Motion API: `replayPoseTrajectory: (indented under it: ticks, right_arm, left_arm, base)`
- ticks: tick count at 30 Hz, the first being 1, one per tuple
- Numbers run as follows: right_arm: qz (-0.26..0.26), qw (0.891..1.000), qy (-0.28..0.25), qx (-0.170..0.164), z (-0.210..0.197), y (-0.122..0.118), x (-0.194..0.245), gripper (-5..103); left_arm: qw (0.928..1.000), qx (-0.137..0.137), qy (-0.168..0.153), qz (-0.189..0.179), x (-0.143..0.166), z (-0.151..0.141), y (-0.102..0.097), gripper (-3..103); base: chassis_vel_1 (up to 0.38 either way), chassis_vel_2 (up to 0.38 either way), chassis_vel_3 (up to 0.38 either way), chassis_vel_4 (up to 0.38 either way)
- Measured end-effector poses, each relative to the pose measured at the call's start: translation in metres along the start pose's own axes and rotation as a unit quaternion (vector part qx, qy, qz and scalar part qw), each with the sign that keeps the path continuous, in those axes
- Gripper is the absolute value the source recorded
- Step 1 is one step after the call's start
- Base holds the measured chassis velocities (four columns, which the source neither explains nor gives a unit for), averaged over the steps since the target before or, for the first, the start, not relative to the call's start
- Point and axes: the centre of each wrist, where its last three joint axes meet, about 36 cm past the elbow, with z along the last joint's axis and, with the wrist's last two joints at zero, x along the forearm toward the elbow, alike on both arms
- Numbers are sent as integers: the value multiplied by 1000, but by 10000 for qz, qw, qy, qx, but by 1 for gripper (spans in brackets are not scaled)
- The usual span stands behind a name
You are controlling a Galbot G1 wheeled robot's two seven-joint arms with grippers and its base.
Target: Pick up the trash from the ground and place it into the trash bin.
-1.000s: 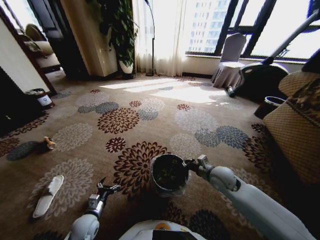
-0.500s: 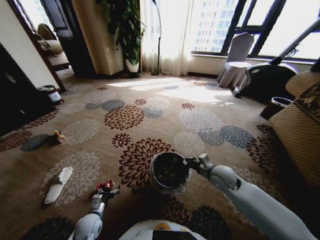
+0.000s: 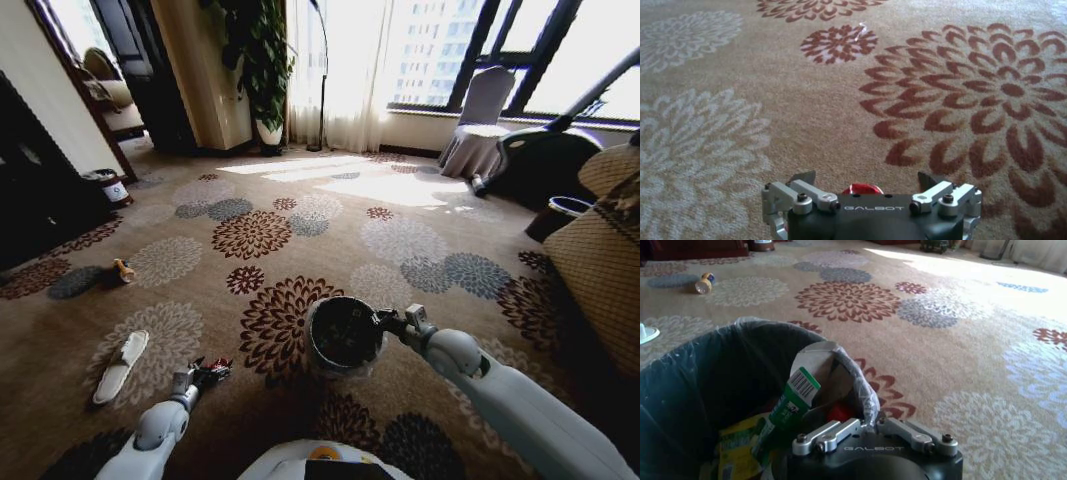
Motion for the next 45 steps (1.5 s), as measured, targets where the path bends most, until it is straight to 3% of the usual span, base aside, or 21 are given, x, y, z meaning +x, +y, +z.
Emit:
replayPoseTrajectory:
  ticks: [7,14,30,31,33,34,36,39,40,43,45]
  right_arm:
    - [88,10000,-33,26,0,-7,-2,1]
    - [211,9998,-26,53,2,-18,0,1]
    - [252,9997,-24,40,7,-20,-3,1]
    - [246,9997,-31,45,7,-19,-3,1]
    - [234,9997,-41,49,7,-18,-3,1]
    - [223,9997,-69,59,7,-17,-3,1]
    - [222,9997,-118,70,7,-16,-3,1]
    - [257,9992,-280,88,3,-17,1,1]
    - [257,9992,-280,88,3,-17,1,1]
    - [297,9989,-325,132,-2,-20,7,1]
    - [282,9989,-335,137,-3,-19,8,1]
  left_arm:
    - [9997,-163,180,77,-17,7,-10,100]
    - [9984,-365,376,227,-28,19,-7,100]
    - [9980,-338,502,154,-30,39,-4,100]
    - [9981,-346,473,162,-30,40,-4,94]
    - [9982,-354,438,186,-30,40,-3,94]
    - [9983,-363,403,203,-30,42,-2,85]
    - [9984,-356,387,206,-31,44,-1,85]
    - [9987,-288,389,159,-34,46,1,68]
    - [9987,-288,389,159,-34,46,1,68]
    - [9988,-241,422,113,-36,49,2,51]
    - [9988,-229,425,117,-36,50,2,46]
  base:
    - [0,0,0,0]
    - [0,0,0,0]
    - [0,0,0,0]
    - [0,0,0,0]
    - [0,0,0,0]
    - [0,0,0,0]
    - [0,0,0,0]
    - [0,0,0,0]
    - [0,0,0,0]
    - [0,0,0,0]
    - [0,0,0,0]
